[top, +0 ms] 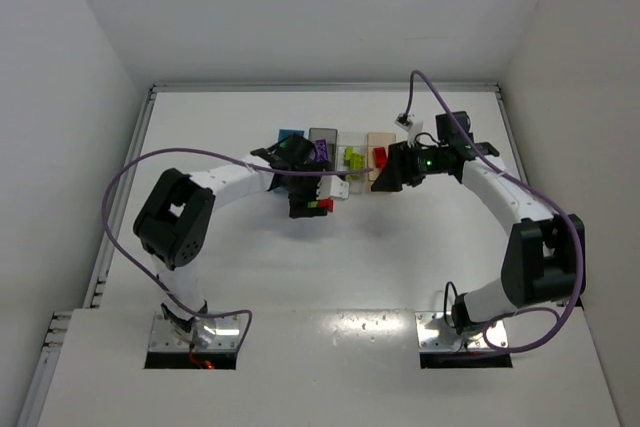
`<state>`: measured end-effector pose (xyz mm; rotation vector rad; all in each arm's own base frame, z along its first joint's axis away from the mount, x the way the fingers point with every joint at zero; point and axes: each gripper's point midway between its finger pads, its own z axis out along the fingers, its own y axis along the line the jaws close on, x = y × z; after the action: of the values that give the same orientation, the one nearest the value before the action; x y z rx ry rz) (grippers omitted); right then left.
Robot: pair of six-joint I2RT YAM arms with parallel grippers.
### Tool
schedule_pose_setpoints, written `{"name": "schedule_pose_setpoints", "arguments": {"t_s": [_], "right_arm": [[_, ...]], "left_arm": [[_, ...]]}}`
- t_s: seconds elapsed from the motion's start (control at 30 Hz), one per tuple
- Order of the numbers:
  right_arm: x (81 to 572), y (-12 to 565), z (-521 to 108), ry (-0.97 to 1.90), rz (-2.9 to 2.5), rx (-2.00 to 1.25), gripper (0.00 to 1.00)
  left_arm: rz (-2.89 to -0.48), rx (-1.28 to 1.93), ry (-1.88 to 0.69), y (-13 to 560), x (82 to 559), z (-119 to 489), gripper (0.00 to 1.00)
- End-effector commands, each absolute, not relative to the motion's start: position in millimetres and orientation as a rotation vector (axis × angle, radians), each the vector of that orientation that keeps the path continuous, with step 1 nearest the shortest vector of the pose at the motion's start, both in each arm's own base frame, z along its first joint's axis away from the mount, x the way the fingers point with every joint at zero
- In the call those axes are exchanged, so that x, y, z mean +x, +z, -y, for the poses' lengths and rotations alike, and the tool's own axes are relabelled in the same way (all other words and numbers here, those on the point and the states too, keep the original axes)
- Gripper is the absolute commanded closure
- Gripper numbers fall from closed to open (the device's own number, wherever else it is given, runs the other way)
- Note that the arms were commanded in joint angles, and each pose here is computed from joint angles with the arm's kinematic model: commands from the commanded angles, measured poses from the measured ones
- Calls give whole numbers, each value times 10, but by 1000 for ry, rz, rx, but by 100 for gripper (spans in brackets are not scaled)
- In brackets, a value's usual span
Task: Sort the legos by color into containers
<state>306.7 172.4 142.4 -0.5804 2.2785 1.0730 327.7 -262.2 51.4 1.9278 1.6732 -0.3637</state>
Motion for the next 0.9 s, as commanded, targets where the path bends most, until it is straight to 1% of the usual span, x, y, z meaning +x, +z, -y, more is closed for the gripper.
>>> {"name": "schedule_pose_setpoints", "arguments": {"t_s": [0.0,0.23,0.63,0.7,0.73,0.8,0.87], "right_arm": [[3147,1538,-1760,1058,-2219,-638,31],[3174,1503,-1732,1060,-2237,-621,31],[3224,1450,-1707,1062,-2253,-605,31],[3226,1421,-1707,1066,-2262,-602,31],[3226,1421,-1707,1066,-2262,-602,31],[3226,1421,-1707,1066,-2262,-602,31],[3212,1411,-1703,1065,-2266,-608,31]], "left_arm": [[-1629,1870,-397,633,3486,2718,8],[-1651,1847,-419,576,3617,2737,8],[-1674,1864,-460,413,3576,2749,8],[-1683,1868,-465,368,3569,2745,10],[-1686,1871,-481,333,3553,2753,14],[-1696,1876,-487,321,3529,2739,17],[-1733,1895,-508,230,3445,2689,23]]}}
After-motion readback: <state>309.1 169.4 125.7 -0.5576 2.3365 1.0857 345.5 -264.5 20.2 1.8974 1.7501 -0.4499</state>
